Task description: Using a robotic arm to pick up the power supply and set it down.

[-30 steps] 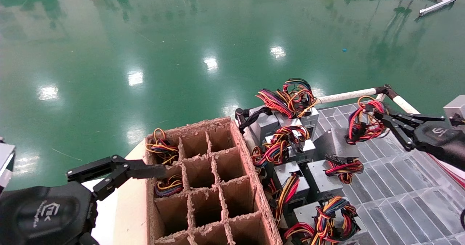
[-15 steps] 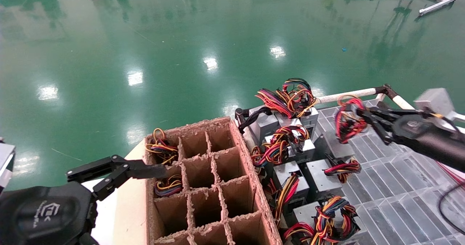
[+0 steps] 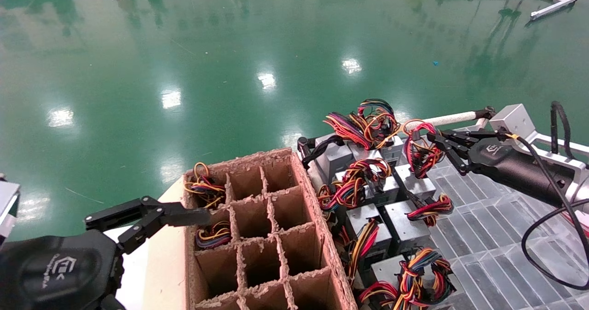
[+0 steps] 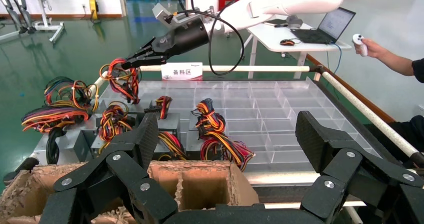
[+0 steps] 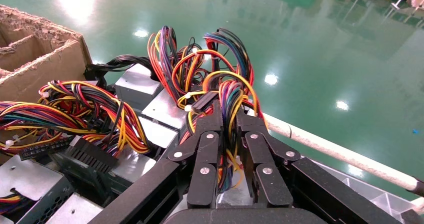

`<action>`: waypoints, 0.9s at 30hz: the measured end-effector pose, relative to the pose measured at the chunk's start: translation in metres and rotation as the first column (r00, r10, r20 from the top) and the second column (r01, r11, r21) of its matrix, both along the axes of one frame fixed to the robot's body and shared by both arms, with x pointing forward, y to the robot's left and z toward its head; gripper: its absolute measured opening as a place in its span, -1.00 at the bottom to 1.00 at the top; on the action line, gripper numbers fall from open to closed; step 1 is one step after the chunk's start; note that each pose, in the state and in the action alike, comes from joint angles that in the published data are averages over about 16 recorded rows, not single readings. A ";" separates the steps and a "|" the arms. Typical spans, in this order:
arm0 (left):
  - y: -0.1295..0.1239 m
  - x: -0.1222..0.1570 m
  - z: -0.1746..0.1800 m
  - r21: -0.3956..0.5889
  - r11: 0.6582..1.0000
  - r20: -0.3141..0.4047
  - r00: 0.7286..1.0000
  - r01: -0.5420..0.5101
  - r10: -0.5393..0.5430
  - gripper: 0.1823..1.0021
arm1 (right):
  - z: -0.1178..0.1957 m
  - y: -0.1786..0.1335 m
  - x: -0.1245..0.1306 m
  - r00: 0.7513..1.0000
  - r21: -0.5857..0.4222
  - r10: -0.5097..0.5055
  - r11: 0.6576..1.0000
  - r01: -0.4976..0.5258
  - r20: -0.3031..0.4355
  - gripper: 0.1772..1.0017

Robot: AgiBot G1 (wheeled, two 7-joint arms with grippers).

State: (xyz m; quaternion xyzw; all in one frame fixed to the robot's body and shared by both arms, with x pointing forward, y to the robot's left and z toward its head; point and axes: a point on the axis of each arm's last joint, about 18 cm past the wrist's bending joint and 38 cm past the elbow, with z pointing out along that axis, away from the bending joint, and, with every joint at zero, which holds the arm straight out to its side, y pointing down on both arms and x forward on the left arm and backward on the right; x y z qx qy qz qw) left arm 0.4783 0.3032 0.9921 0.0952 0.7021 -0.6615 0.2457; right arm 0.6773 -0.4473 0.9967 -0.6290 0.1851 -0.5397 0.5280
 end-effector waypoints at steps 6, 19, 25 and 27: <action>0.000 0.000 0.000 0.000 1.000 0.000 1.000 0.000 0.000 1.00 | 0.001 -0.001 -0.001 1.000 0.003 0.002 1.000 -0.002 0.003 -0.79; 0.000 0.000 0.000 0.000 1.000 0.000 1.000 0.000 0.000 1.00 | 0.023 -0.006 -0.019 0.997 0.038 0.058 0.997 -0.060 0.040 -0.29; 0.000 0.000 0.000 0.000 1.000 0.000 1.000 0.000 0.000 1.00 | 0.032 -0.001 -0.030 0.992 0.052 0.114 0.992 -0.117 0.054 0.05; 0.000 0.000 0.000 0.000 1.000 0.000 1.000 0.000 0.000 1.00 | 0.034 0.002 -0.032 0.989 0.055 0.136 0.989 -0.139 0.057 0.17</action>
